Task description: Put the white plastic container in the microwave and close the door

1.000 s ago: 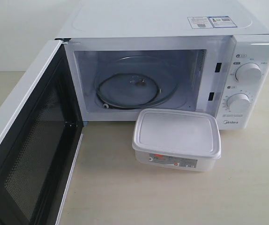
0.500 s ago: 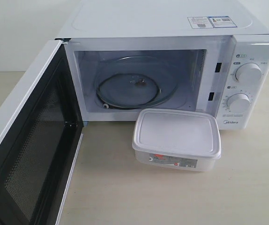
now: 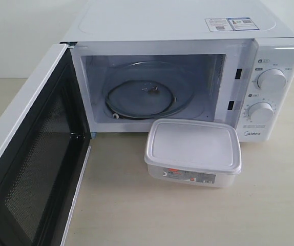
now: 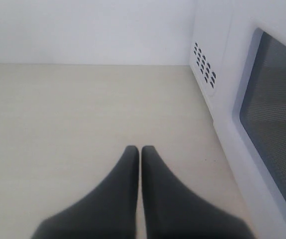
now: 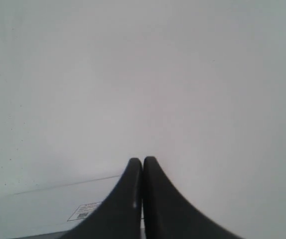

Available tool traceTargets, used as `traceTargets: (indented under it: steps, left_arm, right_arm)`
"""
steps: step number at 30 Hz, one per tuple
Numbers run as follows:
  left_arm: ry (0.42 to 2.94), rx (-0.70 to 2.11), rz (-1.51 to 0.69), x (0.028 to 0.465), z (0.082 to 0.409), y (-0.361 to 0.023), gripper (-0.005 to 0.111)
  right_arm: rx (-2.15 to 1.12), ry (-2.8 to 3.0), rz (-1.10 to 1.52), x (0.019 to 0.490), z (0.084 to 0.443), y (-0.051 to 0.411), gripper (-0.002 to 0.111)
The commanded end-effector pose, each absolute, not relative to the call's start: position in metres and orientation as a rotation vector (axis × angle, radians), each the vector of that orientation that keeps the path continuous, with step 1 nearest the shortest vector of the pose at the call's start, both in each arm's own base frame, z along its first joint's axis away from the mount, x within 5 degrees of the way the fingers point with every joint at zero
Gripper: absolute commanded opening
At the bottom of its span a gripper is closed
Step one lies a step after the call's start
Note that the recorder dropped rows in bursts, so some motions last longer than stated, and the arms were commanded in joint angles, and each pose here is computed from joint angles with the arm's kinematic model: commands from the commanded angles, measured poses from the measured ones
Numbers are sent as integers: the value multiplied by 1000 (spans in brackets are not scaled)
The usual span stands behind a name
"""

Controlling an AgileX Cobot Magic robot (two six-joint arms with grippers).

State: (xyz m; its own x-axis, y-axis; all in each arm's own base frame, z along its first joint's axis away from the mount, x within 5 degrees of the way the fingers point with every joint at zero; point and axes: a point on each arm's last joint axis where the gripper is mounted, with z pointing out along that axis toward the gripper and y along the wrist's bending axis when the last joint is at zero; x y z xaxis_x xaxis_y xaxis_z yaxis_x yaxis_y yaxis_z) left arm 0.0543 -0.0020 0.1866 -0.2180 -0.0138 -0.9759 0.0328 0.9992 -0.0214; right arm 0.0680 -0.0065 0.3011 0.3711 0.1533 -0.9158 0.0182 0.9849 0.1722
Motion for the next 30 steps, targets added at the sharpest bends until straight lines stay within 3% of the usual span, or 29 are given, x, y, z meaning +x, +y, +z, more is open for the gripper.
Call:
traceTargets:
  steps: [1,9,15,20,30]
  left_arm:
    - [1788,11,-51,54,186,-2,4]
    - [1788,11,-51,54,186,-2,4]
    - [1788,11,-51,54,186,-2,4]
    - [1788,11,-51,54,186,-2,4]
    - [1788,11,-51,54,186,-2,4]
  right_arm:
    - [174,1267,98,73,296,-6,0]
    - [232,1529,130,107,272,-7,0]
    - [82,1592,107,134,257,1,0]
    - [-233,1472,262,135,234,35,0]
    - [-381,1532,596,120,199,74,0]
